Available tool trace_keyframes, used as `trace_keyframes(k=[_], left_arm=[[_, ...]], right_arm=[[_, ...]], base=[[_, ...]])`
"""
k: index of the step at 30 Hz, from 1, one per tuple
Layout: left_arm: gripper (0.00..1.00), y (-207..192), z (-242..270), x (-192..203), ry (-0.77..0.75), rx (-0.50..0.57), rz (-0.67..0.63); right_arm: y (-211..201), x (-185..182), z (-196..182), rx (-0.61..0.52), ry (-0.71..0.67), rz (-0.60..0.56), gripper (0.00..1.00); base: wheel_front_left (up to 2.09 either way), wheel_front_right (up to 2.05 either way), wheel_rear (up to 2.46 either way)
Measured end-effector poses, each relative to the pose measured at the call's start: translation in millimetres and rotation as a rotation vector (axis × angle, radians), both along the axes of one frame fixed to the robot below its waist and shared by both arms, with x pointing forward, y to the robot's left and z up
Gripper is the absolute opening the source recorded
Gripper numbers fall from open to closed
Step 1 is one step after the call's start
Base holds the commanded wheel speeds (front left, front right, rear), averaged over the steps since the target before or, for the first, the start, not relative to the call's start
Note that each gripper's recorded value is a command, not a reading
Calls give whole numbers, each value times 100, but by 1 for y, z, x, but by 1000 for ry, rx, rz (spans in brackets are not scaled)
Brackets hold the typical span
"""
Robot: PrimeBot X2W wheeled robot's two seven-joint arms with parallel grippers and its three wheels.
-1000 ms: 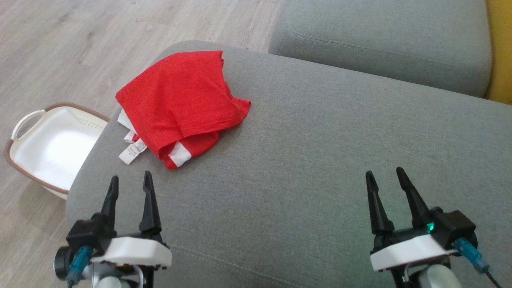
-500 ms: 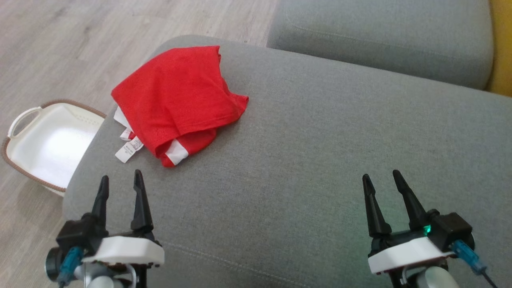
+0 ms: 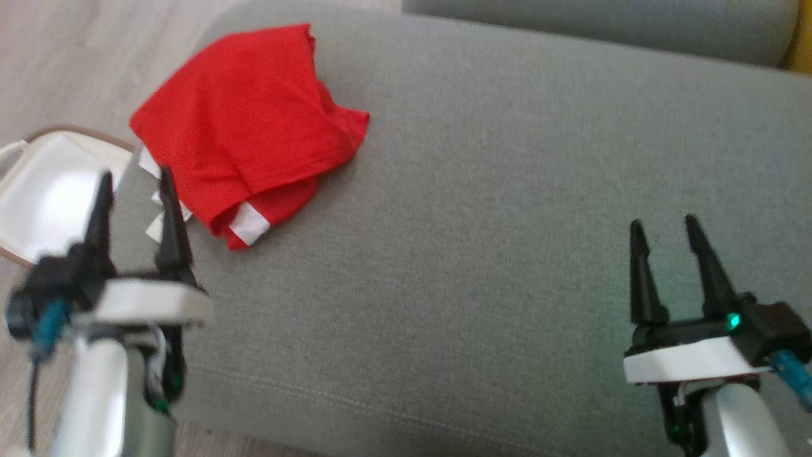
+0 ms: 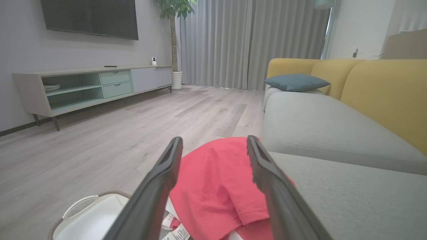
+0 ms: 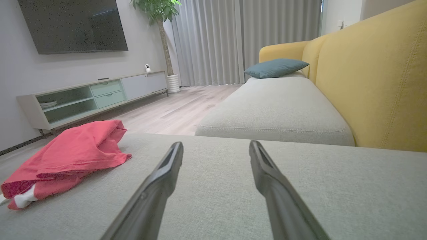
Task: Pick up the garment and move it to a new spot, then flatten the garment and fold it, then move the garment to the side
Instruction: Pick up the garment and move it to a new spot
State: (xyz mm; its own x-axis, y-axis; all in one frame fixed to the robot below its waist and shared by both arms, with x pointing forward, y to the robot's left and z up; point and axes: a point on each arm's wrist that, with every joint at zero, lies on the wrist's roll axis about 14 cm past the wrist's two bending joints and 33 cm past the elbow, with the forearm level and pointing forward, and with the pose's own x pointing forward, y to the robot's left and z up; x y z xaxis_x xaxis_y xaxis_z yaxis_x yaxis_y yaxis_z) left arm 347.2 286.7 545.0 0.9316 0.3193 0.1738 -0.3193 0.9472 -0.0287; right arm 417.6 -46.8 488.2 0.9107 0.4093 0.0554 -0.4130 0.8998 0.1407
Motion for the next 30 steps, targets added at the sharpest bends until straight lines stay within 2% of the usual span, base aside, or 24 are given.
trace_keyframes(k=[8,13,18,22,30], left_arm=[[100,16,-19,86,178,82,-116],[100,19,-57,126,384,71,-177],[100,23,-106,142,627,39,-192],[100,33,-130,146,755,36,-176],[100,38,-156,147,851,11,-160]], right_arm=[[-34,31,-13,-36,-12,-105,100],[-45,45,-24,-55,0,-138,100],[-53,52,-34,-70,19,-159,100],[-55,54,-44,-84,43,-161,100],[-56,57,-49,-98,54,-161,100]], base=[[0,0,0],[0,0,0],[0,0,0],[0,0,0],[0,0,0]])
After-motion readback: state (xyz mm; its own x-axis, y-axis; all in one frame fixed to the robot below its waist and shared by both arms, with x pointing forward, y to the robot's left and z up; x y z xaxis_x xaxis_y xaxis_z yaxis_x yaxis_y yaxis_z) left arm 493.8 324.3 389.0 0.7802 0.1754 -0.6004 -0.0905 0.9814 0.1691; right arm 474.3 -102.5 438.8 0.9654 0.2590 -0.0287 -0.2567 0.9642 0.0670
